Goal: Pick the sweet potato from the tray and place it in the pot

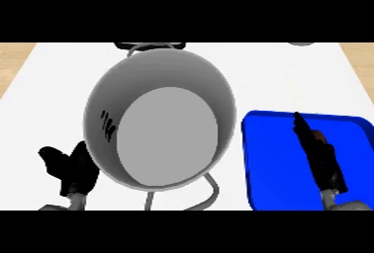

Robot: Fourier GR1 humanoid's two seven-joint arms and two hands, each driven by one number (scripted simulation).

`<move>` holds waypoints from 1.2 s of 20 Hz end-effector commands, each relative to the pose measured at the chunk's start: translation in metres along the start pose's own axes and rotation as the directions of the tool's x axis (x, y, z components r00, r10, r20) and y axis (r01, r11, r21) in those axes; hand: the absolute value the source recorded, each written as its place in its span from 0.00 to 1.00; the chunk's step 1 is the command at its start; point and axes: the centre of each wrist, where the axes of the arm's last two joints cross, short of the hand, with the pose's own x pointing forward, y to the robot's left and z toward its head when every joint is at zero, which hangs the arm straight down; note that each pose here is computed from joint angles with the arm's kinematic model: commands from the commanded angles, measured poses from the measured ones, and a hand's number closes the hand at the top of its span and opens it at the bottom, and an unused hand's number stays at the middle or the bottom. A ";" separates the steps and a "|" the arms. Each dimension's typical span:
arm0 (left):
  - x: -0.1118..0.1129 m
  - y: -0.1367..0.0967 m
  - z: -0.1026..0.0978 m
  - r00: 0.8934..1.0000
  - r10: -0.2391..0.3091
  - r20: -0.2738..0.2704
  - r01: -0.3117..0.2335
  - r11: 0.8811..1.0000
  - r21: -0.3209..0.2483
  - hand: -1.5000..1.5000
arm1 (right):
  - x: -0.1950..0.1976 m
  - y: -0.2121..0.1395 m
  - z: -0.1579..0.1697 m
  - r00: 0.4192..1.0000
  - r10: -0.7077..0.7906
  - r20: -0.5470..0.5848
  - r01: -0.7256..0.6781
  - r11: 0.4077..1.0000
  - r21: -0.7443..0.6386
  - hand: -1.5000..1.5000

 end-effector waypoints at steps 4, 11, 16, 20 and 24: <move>0.048 0.012 -0.020 0.978 -0.081 0.190 0.068 0.995 0.074 0.50 | 0.060 -0.100 -0.039 0.934 0.266 0.236 -0.282 0.959 0.034 1.00; 0.077 0.028 -0.028 0.964 -0.112 0.242 0.090 0.991 0.097 0.50 | 0.049 -0.188 -0.041 0.717 0.577 0.391 -0.596 0.798 -0.085 0.00; 0.089 0.037 -0.039 0.965 -0.117 0.235 0.092 0.989 0.114 0.50 | 0.061 -0.221 -0.040 0.644 0.490 0.587 -0.606 0.796 0.000 0.00; 0.092 0.059 -0.045 0.964 -0.125 0.234 0.094 0.986 0.139 0.50 | 0.096 -0.213 -0.060 0.624 0.563 0.542 -0.708 0.701 0.088 0.00; 0.099 0.040 -0.045 0.965 -0.135 0.225 0.108 0.986 0.129 0.50 | 0.115 -0.177 -0.073 0.579 0.672 0.462 -0.810 0.542 0.226 0.00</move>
